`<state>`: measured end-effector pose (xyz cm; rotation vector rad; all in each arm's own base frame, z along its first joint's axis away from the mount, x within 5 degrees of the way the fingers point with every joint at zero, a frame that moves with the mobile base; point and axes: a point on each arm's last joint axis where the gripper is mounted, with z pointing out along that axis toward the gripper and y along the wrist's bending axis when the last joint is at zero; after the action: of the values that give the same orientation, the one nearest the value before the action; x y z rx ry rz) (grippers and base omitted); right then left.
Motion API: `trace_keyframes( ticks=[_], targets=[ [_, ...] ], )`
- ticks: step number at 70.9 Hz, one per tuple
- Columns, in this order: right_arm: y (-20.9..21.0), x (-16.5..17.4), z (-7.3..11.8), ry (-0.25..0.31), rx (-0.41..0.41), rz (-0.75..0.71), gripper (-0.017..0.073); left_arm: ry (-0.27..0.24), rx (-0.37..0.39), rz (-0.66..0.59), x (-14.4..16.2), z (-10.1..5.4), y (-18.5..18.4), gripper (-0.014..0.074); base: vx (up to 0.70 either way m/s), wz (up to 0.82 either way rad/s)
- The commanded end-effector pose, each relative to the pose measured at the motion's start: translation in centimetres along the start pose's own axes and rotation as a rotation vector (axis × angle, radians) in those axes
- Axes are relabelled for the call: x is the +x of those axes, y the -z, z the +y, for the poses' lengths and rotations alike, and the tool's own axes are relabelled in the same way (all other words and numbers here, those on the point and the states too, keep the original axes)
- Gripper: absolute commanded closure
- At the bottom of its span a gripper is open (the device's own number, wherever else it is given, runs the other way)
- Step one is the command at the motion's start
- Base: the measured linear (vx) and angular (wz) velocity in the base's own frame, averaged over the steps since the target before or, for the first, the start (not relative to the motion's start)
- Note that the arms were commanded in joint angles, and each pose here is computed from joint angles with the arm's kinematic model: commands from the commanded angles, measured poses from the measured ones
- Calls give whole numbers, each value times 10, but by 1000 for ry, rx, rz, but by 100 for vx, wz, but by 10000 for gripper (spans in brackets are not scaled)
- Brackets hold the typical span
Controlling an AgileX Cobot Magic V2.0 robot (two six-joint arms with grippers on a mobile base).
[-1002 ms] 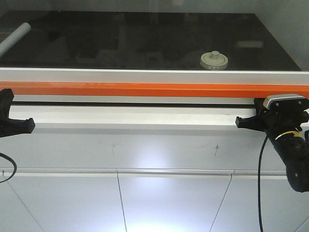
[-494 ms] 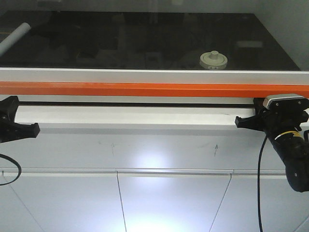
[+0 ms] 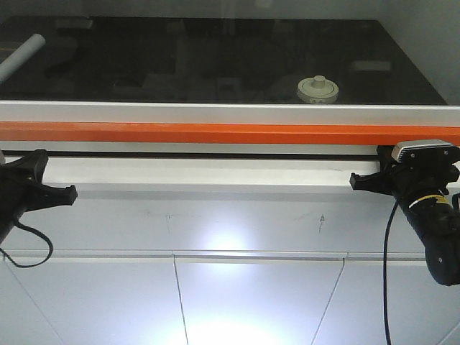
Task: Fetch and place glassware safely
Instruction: 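Move both grippers under the orange sash rail, then lift the orange sash rail upward with both grippers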
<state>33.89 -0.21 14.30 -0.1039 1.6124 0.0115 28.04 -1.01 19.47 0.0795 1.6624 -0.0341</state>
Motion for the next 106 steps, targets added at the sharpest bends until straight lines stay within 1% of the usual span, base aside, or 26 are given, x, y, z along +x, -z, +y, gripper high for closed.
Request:
trace_keyframes(
  ticks=[1, 9, 35, 61, 69, 86, 106],
  targets=[
    [-6, -38, -6, 5, 21, -253, 560, -10, 20, -128, -19, -3, -11, 601, 0, 0],
    [-6, -38, -6, 5, 21, -249, 560, -26, 42, -123, -16, -4, -25, 601, 0, 0],
    [-6, -37, -6, 4, 21, -242, 560, -21, 41, -93, -4, -3, -45, 601, 0, 0],
    [-7, -37, -6, 3, 21, -240, 560, -23, 39, -119, -7, -2, -67, 601, 0, 0],
    [-7, -37, -6, 3, 21, -238, 560, -23, 39, -146, -11, -2, -69, 601, 0, 0],
    [-7, -36, -6, 3, 20, -233, 560, -17, 42, -254, -22, -2, -67, 601, 0, 0],
    [-6, -38, -5, 5, 15, -254, 560, -13, 42, -265, -23, -2, -66, 601, 0, 0]
  ],
)
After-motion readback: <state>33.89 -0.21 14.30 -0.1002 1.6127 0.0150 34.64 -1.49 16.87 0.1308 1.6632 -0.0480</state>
